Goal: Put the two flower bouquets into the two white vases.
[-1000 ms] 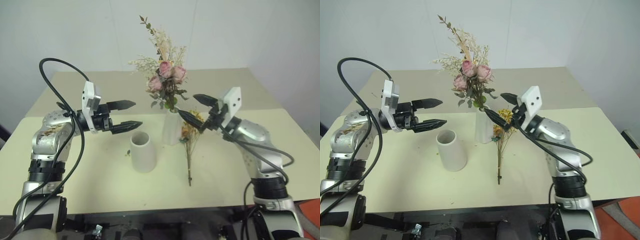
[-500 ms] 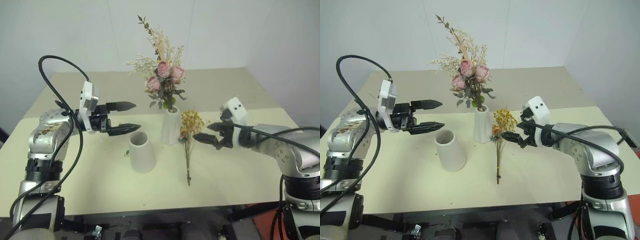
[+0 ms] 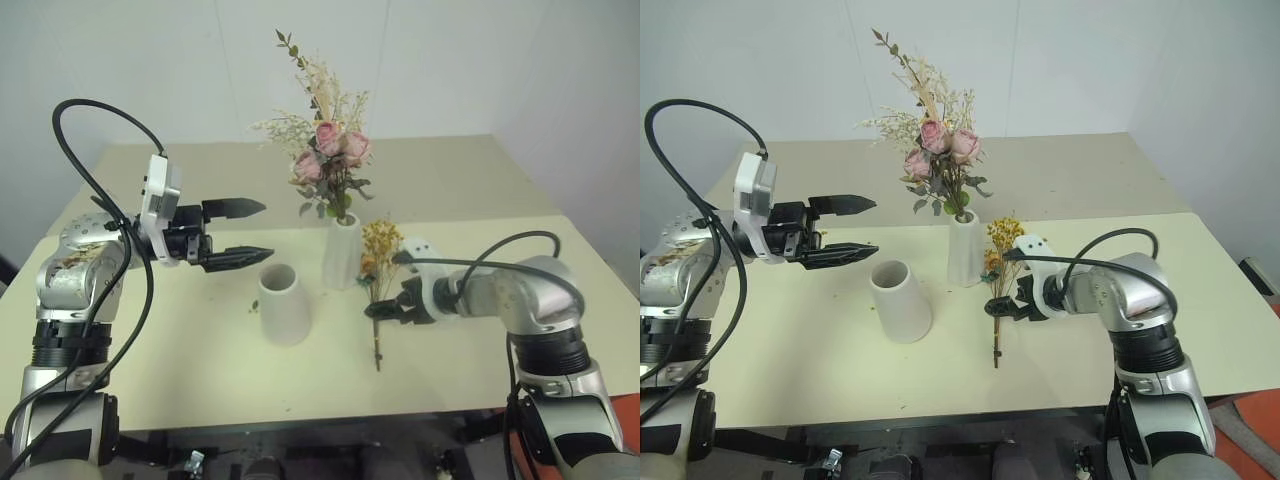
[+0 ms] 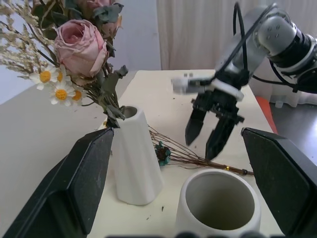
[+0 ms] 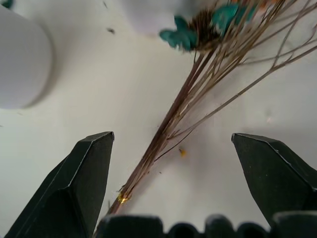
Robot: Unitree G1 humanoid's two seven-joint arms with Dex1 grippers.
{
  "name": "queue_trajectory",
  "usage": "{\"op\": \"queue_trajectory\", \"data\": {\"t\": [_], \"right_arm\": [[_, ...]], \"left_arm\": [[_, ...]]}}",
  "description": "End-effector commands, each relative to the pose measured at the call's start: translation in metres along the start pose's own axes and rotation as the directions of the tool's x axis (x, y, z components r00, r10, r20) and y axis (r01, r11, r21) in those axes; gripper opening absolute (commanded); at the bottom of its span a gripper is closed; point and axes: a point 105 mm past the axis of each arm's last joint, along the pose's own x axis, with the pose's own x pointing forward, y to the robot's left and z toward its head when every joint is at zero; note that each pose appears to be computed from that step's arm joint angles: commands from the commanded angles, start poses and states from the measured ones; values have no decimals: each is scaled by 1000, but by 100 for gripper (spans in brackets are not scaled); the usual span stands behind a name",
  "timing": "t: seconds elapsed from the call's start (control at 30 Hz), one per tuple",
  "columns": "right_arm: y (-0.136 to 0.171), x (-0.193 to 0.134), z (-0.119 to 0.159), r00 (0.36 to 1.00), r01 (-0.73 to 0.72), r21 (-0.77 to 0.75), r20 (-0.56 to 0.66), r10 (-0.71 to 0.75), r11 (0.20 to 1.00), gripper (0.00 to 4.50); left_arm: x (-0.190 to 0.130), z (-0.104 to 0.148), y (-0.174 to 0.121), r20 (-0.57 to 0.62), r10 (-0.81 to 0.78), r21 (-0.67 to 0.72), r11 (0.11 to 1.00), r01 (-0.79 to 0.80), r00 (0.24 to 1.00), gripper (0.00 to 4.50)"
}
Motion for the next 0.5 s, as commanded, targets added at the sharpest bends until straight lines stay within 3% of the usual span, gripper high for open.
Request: {"op": "queue_trajectory", "data": {"t": [0.03,0.17,0.47,0.5], "right_arm": [[-7,9,9,998,51,-21,36,-50,998,431],[-20,14,7,995,90,14,41,-91,996,327],[-56,-2,15,963,231,145,109,-247,962,1],[-62,-5,15,952,262,158,120,-282,952,1]], "left_arm": [[-6,14,-1,25,31,49,998,-33,999,450],[-10,15,-3,33,62,47,997,-63,998,450],[-20,16,-4,43,124,35,991,-126,991,450],[-21,16,-5,44,129,32,991,-131,991,450]]}}
